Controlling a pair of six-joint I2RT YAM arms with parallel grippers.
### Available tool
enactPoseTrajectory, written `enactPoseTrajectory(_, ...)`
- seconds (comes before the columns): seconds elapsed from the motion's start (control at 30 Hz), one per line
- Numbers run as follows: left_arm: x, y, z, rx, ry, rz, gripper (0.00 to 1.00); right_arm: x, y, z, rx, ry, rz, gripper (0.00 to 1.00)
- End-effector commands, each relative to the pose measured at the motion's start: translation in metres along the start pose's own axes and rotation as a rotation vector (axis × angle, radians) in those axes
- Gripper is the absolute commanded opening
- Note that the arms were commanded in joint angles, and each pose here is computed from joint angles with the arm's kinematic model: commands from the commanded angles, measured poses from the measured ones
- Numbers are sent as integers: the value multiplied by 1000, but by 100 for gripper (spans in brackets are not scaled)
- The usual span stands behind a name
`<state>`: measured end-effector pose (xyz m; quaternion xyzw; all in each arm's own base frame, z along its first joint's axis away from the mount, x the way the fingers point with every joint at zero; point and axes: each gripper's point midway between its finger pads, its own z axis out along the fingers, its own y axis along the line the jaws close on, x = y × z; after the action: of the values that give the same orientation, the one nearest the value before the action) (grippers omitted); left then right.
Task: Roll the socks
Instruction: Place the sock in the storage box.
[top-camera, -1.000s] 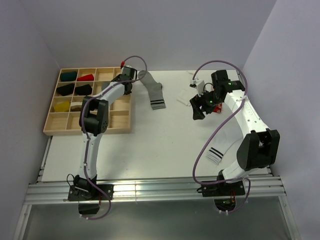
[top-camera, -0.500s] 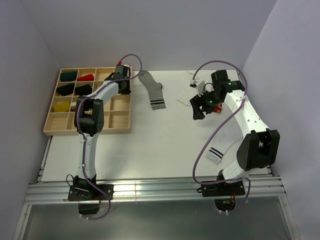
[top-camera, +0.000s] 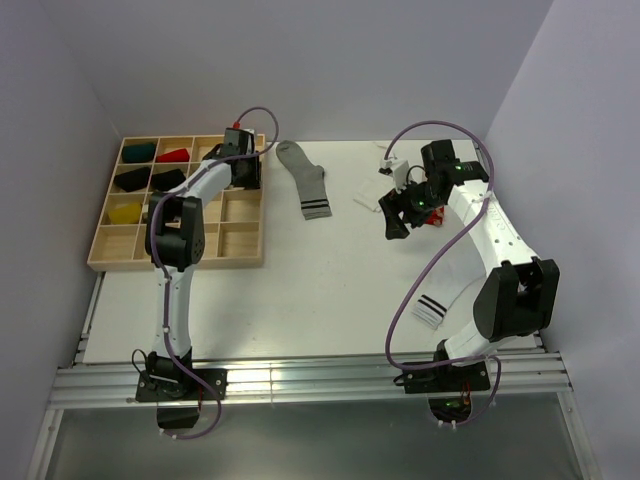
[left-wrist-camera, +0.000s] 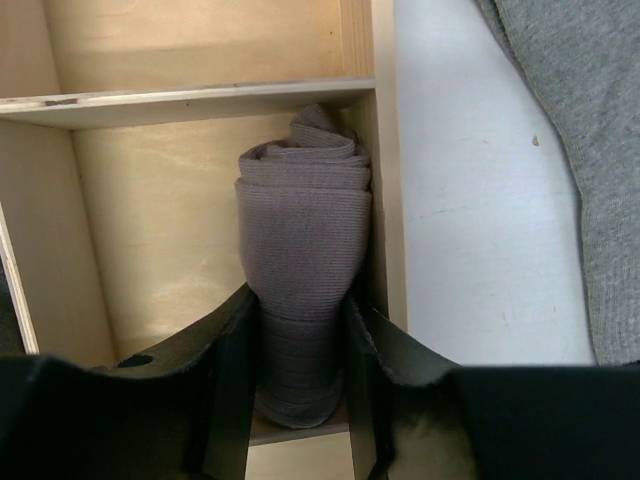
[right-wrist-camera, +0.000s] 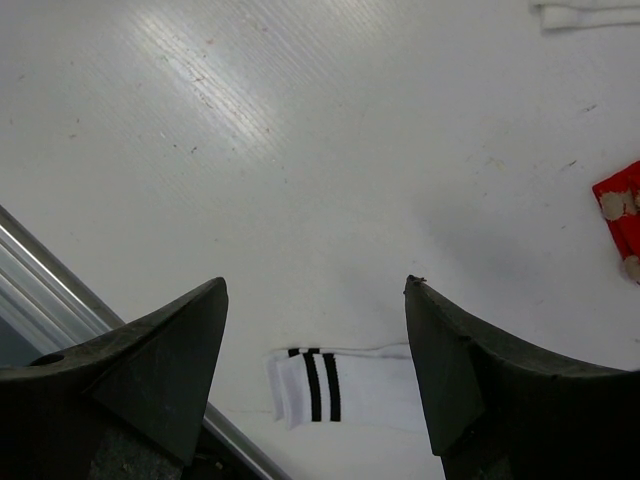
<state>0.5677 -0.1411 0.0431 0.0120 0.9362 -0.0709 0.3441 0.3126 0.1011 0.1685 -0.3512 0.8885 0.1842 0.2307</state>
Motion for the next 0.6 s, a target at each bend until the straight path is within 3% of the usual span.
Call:
enactPoseTrajectory(0.0,25,-20,-7,90,89,-19,41,-7,0,-1,15,-27,-19,79)
enactPoseTrajectory(0.57,-17,-2,-37,76,-28,-53,53,-8,1,-1,19,-27,-29,79)
